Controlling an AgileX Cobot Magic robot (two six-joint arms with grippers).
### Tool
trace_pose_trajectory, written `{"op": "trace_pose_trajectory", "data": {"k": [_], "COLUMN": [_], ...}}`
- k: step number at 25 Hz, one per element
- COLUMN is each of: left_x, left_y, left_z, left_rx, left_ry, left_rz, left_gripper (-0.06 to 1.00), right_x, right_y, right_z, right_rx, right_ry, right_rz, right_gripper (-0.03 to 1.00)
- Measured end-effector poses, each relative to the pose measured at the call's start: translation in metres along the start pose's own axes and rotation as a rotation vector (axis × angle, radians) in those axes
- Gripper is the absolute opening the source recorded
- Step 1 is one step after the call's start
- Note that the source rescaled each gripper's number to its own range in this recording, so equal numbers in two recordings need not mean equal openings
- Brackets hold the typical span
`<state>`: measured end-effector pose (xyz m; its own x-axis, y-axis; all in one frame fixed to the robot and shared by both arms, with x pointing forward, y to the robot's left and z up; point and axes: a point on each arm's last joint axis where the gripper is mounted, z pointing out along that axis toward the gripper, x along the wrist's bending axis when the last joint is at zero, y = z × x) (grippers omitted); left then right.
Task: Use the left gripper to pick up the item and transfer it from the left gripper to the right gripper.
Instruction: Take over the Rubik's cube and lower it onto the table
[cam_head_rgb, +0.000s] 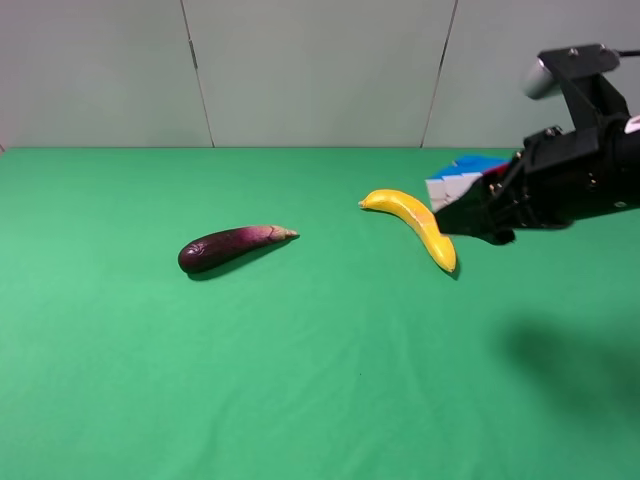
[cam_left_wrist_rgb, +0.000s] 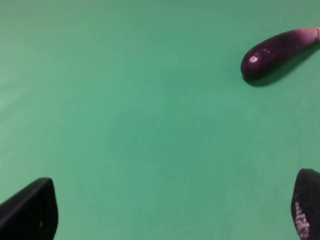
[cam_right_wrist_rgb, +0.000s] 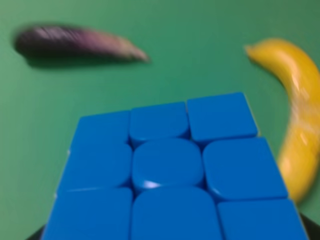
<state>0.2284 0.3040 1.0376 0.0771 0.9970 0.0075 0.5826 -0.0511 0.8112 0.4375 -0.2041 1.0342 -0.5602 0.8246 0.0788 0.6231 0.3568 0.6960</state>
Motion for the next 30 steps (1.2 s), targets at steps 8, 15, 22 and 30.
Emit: {"op": "trace_pose_trajectory", "data": {"k": [8, 15, 22, 30], "left_x": [0.000, 0.000, 0.000, 0.000], "left_y": [0.000, 0.000, 0.000, 0.000], "left_z": [0.000, 0.000, 0.000, 0.000], "left_rx": [0.000, -0.001, -0.002, -0.002], "left_ry": [0.000, 0.000, 0.000, 0.000], "left_rz": [0.000, 0.000, 0.000, 0.000], "left_gripper": [0.82, 0.82, 0.82, 0.82], "right_x": [-0.025, -0.038, -0.061, -0.077], "right_y": [-0.024, -0.031, -0.018, -0.034], "right_z": [0.008, 0.044, 0.074, 0.106], "right_rx": [0.245, 0.483, 0.608, 0.735], "right_ry": [-0.073, -0.058, -0.158, -0.231], "right_rz": [0.104, 0.165, 0.186, 0.184], "right_gripper": [0.00, 0.00, 0.00, 0.00]}}
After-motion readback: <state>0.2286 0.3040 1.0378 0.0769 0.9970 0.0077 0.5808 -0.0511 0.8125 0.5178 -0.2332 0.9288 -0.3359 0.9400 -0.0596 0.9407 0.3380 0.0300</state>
